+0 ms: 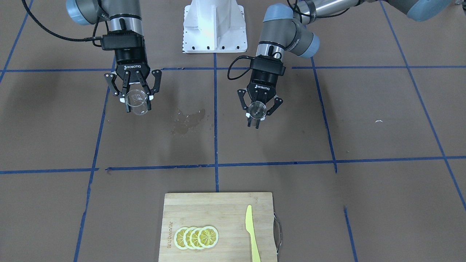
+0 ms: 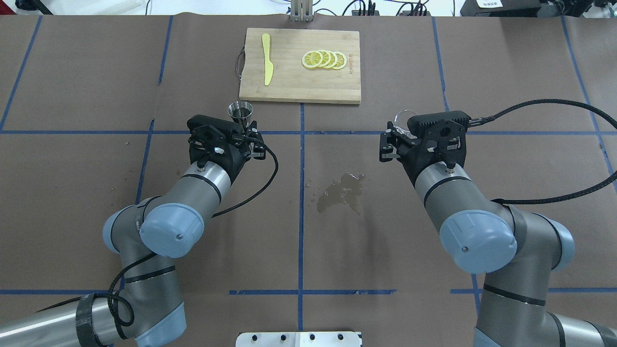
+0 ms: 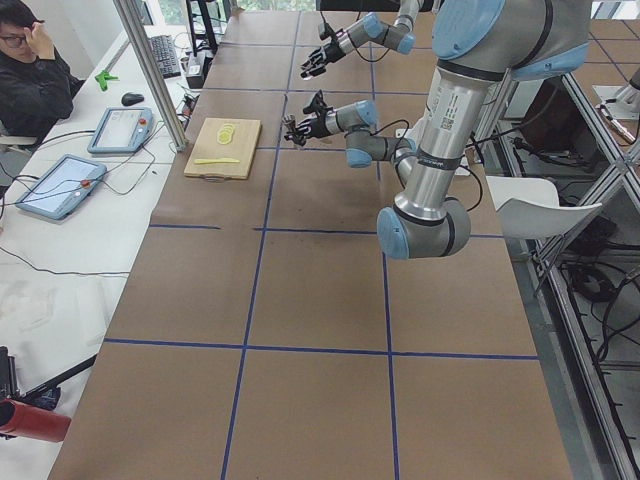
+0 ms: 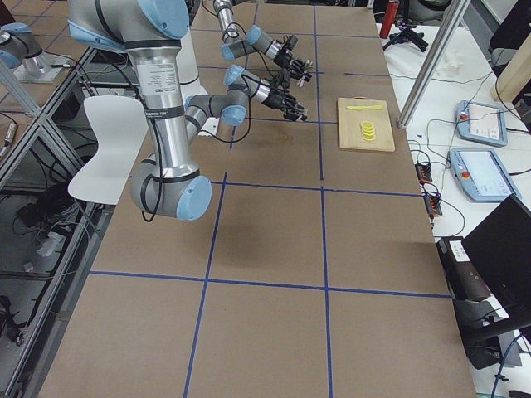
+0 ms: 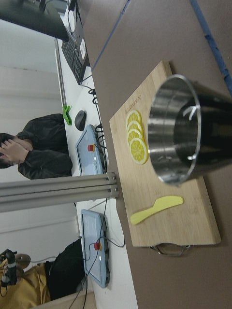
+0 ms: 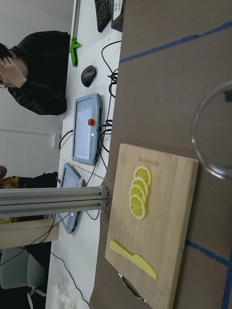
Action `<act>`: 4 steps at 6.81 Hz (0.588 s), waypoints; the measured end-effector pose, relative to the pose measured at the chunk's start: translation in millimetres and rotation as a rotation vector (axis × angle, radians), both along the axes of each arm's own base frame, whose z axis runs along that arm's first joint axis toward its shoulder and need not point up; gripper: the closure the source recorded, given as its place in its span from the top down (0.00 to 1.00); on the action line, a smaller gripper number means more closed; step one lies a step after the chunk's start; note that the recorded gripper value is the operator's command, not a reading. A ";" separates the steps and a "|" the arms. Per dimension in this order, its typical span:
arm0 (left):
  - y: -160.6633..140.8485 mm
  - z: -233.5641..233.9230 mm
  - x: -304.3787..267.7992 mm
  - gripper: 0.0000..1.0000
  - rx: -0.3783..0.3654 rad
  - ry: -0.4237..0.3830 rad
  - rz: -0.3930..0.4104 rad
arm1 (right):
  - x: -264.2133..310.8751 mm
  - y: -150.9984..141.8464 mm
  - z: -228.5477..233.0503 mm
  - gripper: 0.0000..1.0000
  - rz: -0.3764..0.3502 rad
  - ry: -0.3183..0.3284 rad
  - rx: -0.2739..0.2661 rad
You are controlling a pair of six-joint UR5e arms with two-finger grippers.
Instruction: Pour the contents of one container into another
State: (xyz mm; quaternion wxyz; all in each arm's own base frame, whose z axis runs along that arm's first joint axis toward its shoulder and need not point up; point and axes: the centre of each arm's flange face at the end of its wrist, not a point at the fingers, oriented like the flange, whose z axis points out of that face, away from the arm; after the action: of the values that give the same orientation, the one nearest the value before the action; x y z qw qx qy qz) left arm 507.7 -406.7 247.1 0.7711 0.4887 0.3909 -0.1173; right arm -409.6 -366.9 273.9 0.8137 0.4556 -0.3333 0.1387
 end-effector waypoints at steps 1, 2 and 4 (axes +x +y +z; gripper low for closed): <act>-5.9 10.3 -10.4 0.00 -0.082 0.007 -0.041 | 3.2 0.5 11.7 0.00 0.011 -0.006 -0.024; -11.9 28.6 -29.4 0.00 -0.173 0.024 -0.102 | 6.9 0.4 19.9 0.00 0.025 -0.010 -0.038; -13.8 65.8 -62.8 0.00 -0.349 0.019 -0.237 | 12.4 -2.6 27.0 0.00 0.059 -0.041 -0.061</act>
State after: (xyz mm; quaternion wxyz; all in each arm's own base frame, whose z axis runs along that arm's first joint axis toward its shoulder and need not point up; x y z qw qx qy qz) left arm 444.9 -420.5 312.8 0.8212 0.3892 0.3117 -0.2775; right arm -397.1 -369.5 300.9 0.8159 0.4371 -0.3318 0.1821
